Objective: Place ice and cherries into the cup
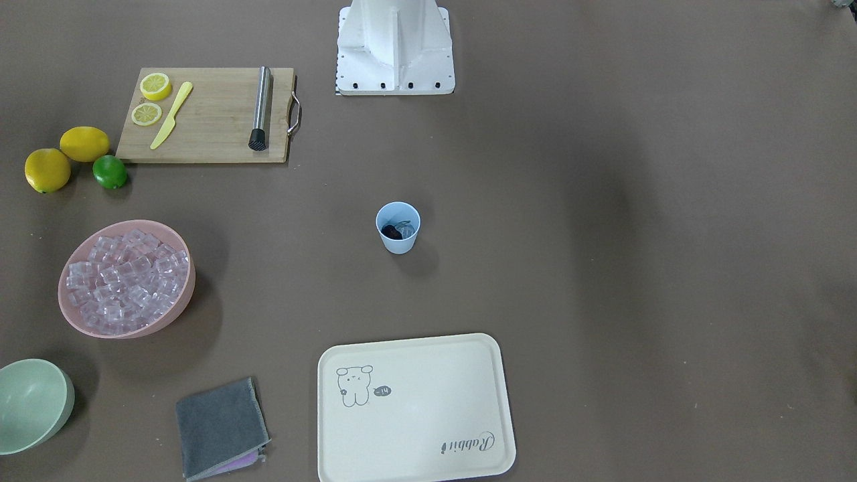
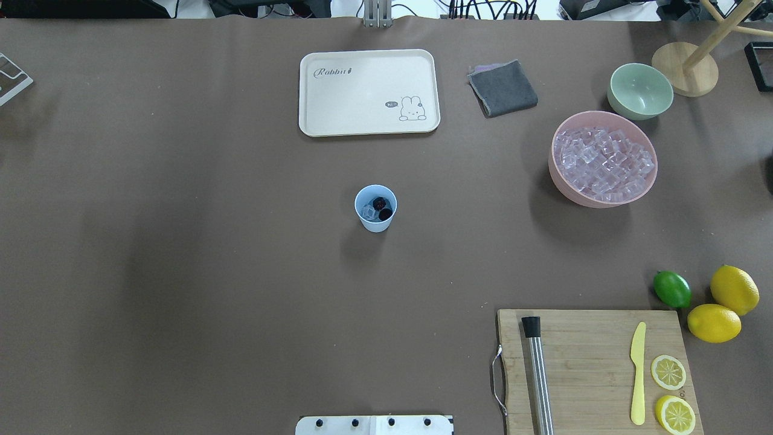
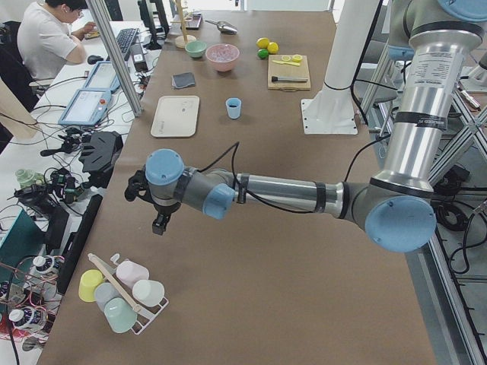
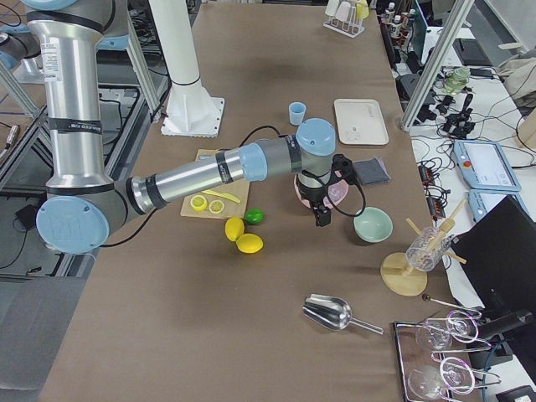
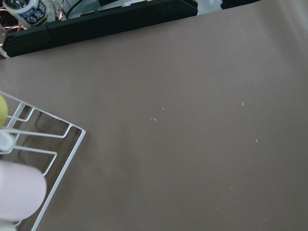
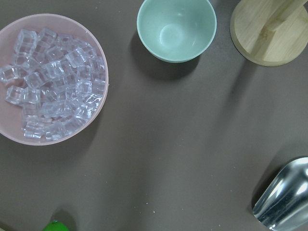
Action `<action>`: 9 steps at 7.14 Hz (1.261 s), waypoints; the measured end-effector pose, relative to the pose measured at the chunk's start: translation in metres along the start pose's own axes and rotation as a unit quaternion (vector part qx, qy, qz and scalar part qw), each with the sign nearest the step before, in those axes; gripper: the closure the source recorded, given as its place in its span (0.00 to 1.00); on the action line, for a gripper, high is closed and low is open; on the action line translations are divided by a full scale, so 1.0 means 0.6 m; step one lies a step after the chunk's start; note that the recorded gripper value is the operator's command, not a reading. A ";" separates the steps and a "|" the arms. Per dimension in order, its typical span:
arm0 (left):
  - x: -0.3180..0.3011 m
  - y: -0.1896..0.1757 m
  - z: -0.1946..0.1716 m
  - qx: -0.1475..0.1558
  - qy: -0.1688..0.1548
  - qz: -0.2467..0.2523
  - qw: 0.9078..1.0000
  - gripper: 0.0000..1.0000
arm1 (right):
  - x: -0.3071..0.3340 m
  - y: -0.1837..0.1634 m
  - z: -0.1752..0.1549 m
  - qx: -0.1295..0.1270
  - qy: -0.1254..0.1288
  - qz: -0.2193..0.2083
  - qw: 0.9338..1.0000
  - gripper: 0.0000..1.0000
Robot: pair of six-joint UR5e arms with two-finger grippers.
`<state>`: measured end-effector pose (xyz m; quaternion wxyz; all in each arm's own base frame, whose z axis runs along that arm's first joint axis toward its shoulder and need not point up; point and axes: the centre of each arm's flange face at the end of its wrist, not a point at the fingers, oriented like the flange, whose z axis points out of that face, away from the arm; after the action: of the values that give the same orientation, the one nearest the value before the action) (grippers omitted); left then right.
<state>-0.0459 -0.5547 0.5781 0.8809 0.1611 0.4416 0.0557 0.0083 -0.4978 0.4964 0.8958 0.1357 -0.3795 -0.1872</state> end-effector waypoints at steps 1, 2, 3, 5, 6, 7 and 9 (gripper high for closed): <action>-0.003 0.095 -0.017 0.003 0.010 -0.004 1.000 0.03 | 0.001 -0.002 0.001 0.000 0.000 0.000 1.000 0.02; 0.007 0.147 -0.033 0.006 0.012 -0.005 1.000 0.03 | 0.002 -0.002 0.001 0.000 0.000 0.000 1.000 0.02; 0.015 0.153 -0.041 0.008 0.012 -0.007 1.000 0.03 | 0.005 -0.003 0.003 -0.001 0.000 0.000 1.000 0.02; 0.026 0.111 -0.049 0.012 0.009 -0.005 1.000 0.03 | 0.008 0.000 0.005 0.000 0.000 0.001 1.000 0.02; 0.028 0.095 -0.050 0.014 0.010 -0.003 1.000 0.03 | 0.011 0.005 0.005 -0.001 0.000 0.004 1.000 0.02; 0.029 0.086 -0.049 0.014 0.011 -0.003 1.000 0.03 | 0.018 0.015 0.002 0.000 0.002 0.009 1.000 0.02; 0.031 0.077 -0.054 0.019 0.003 0.004 1.000 0.03 | 0.034 0.034 -0.006 0.003 0.003 0.011 1.000 0.02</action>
<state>-0.0585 -0.4991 0.5615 0.8761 0.1790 0.4447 0.0511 0.0286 -0.4881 0.5146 0.8986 0.1343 -0.3789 -0.1760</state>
